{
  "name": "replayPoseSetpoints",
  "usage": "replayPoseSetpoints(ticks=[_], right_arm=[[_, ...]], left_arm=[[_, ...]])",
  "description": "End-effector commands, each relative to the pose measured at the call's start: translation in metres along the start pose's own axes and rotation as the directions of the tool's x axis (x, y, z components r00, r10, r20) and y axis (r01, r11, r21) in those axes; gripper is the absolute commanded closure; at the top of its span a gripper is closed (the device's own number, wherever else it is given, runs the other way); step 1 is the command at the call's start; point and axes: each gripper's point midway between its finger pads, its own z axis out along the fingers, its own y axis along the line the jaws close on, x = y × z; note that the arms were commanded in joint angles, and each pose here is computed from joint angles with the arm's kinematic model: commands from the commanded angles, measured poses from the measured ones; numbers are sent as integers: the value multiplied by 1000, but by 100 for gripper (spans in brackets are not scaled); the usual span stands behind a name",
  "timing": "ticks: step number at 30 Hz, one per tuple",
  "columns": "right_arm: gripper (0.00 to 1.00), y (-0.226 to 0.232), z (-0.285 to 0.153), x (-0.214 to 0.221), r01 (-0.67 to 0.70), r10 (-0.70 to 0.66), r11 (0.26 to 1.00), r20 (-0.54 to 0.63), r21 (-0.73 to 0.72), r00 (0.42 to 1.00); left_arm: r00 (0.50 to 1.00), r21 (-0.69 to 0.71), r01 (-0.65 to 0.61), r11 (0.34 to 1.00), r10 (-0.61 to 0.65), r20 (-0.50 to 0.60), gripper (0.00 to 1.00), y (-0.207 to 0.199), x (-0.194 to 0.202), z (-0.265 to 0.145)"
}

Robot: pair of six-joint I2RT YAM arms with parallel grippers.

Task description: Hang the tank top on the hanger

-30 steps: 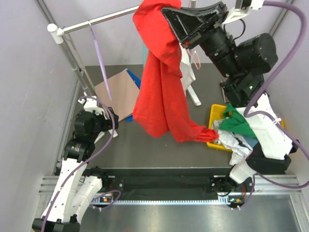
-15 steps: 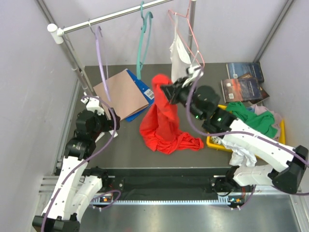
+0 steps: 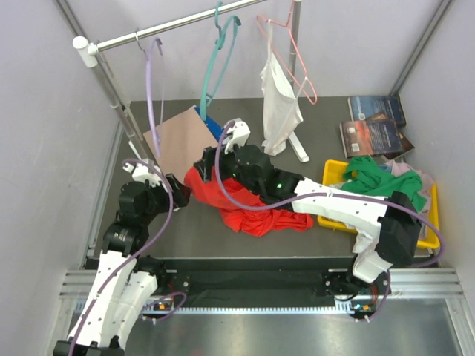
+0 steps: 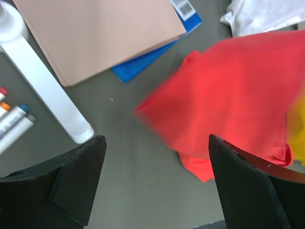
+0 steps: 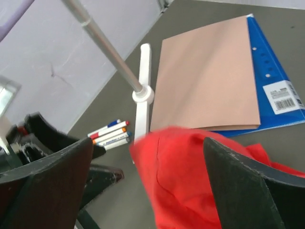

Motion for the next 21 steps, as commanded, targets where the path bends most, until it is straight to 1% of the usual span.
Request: replayPoseSetpoints(ticks=[1,2,3,4,5,6,7,8,10,11,12,13,14,15,16,18,19,20,21], right_arm=[[0,-19,-7,-14,-84,82,992,32,91,996],[0,-42,-14,13,-94,95,982,-4,164,995],[0,-53,-31,8,-116,114,975,19,187,993],[0,-64,-42,16,-123,123,968,16,219,992],[0,-88,-56,47,-122,134,953,-24,278,991],[0,-105,-77,41,-137,145,935,-1,326,989],[0,-117,-88,48,-137,150,924,-9,356,989],[0,-140,-100,67,-128,156,902,-34,411,987],[4,-158,-124,75,-126,168,883,-54,452,984],[5,-177,-137,94,-113,184,857,-94,503,978],[8,-181,-145,95,-125,198,851,-91,511,976],[9,-188,-150,101,-128,212,841,-104,526,972],[11,-196,-159,116,-128,239,828,-138,546,961],[13,-198,-164,118,-144,256,824,-134,549,957],[13,-203,-170,127,-144,270,812,-145,565,952],[13,-206,-179,133,-172,305,794,-137,584,942],[14,-210,-182,140,-176,317,784,-140,596,938],[13,-213,-186,144,-191,339,768,-135,611,931],[14,-215,-187,147,-194,347,760,-135,620,928]], left_arm=[[997,77,76,994,-75,-16,7,-14,6,6],[996,76,82,994,-80,-27,7,-14,9,9],[996,84,82,993,-79,-29,9,-15,9,11],[995,94,86,992,-82,-51,9,-16,14,14],[995,101,88,991,-83,-56,10,-17,15,16],[995,122,90,988,-85,-49,10,-22,14,19],[994,126,96,987,-88,-62,10,-23,18,24],[994,147,94,985,-83,-77,11,-30,23,26],[992,175,109,979,-95,-85,11,-42,28,35],[993,195,90,977,-73,-93,11,-55,35,36],[990,196,94,976,-71,-122,11,-63,44,42],[993,216,81,973,-60,-102,10,-75,42,45],[993,247,56,967,-29,-114,10,-93,53,45],[990,230,52,972,-19,-143,9,-97,64,52],[991,259,49,965,-14,-133,9,-110,62,55],[986,267,29,963,17,-168,9,-126,79,64],[987,286,26,958,20,-157,9,-137,75,67],[987,296,8,955,40,-155,9,-145,79,69],[982,283,-5,959,58,-178,9,-145,89,78]])
